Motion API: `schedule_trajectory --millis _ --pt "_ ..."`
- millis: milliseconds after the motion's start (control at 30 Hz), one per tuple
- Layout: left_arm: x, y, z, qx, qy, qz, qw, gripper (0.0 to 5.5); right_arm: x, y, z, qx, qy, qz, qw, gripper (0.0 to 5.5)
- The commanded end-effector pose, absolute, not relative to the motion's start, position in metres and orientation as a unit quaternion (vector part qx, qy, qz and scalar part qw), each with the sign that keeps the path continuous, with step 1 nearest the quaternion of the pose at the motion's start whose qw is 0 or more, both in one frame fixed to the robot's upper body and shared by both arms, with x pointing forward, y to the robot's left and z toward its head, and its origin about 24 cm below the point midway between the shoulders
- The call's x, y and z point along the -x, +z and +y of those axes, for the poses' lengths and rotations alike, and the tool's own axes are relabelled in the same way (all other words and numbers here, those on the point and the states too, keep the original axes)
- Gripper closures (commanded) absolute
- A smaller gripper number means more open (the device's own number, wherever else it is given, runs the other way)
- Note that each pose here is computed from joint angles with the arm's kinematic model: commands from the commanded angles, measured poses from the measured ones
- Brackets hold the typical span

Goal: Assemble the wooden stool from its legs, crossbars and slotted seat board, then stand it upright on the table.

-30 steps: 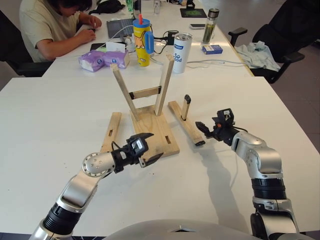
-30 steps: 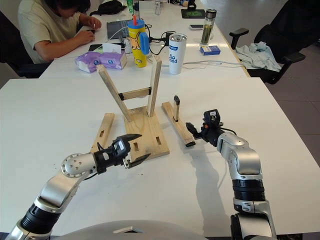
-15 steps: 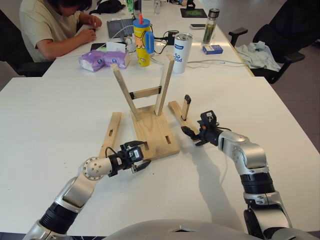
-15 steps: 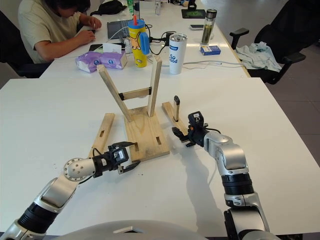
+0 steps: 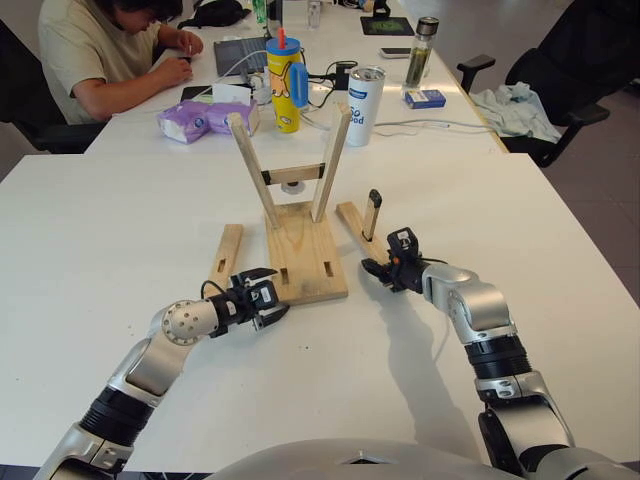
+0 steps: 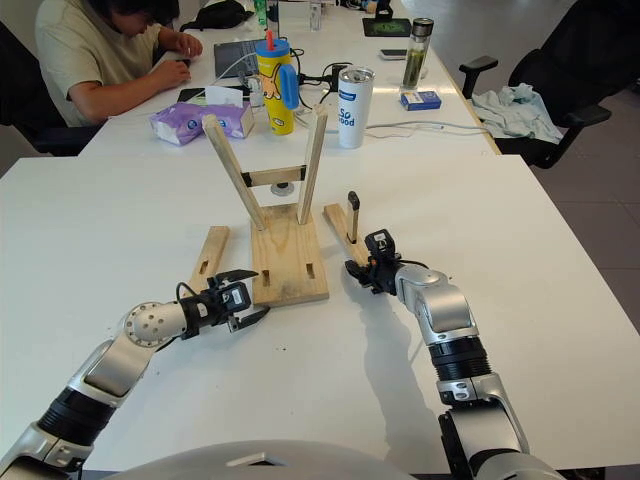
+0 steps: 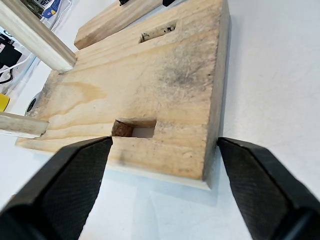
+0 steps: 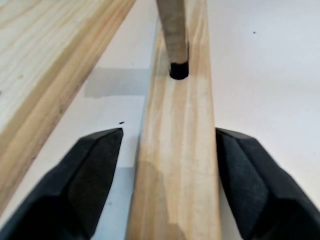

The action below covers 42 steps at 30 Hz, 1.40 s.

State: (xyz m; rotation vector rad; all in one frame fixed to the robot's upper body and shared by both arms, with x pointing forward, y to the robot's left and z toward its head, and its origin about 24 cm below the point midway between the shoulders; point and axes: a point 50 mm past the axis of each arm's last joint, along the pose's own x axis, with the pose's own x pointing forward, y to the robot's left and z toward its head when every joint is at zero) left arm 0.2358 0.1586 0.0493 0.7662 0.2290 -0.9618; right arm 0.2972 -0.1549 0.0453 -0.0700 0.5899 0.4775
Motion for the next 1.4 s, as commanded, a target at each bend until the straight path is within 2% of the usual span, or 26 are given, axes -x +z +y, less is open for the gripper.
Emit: schedule_trajectory --millis 33,133,333,433,500,533,633,733,833,900,1067,1400 --pt "-0.244 0.077 0.154 -0.285 -0.44 0.054 0.85 1.58 -0.299 0.048 -0.152 0.039 0.237 0.276 0.931 3.05" --pt "-0.249 0.098 0.153 -0.214 -0.43 0.019 0.877 1.58 -0.302 0.058 -0.153 0.026 0.226 0.233 0.945 3.44" --pt "-0.258 0.131 0.158 -0.087 -0.412 -0.013 0.907 1.58 -0.314 0.1 -0.17 -0.038 0.16 0.077 0.983 3.44" --pt "-0.26 0.142 0.158 -0.043 -0.414 -0.021 0.909 1.58 -0.315 0.13 -0.176 -0.085 0.16 -0.014 0.983 3.44" --pt "-0.261 0.148 0.158 -0.005 -0.423 -0.021 0.906 1.58 -0.314 0.147 -0.176 -0.112 0.181 -0.057 0.975 3.44" --pt "-0.261 0.151 0.158 0.011 -0.427 -0.022 0.904 1.39 -0.313 0.154 -0.175 -0.124 0.198 -0.073 0.97 3.44" --pt "-0.261 0.159 0.159 0.079 -0.45 -0.019 0.889 1.05 -0.303 0.178 -0.168 -0.199 0.292 -0.108 0.929 3.44" --pt "-0.261 0.169 0.162 0.157 -0.48 -0.017 0.863 0.62 -0.289 0.196 -0.161 -0.269 0.401 -0.108 0.869 3.44" --pt "-0.264 0.179 0.167 0.21 -0.49 -0.017 0.846 0.11 -0.272 0.202 -0.154 -0.3 0.512 -0.067 0.802 3.44" --pt "-0.265 0.186 0.167 0.248 -0.513 -0.015 0.822 0.1 -0.263 0.202 -0.15 -0.311 0.567 -0.034 0.762 3.44" --pt "-0.264 0.198 0.162 0.301 -0.553 0.002 0.777 0.1 -0.247 0.192 -0.145 -0.308 0.637 0.032 0.706 3.44" --pt "-0.257 0.214 0.154 0.332 -0.597 0.008 0.73 0.1 -0.237 0.173 -0.151 -0.276 0.678 0.1 0.674 3.44"
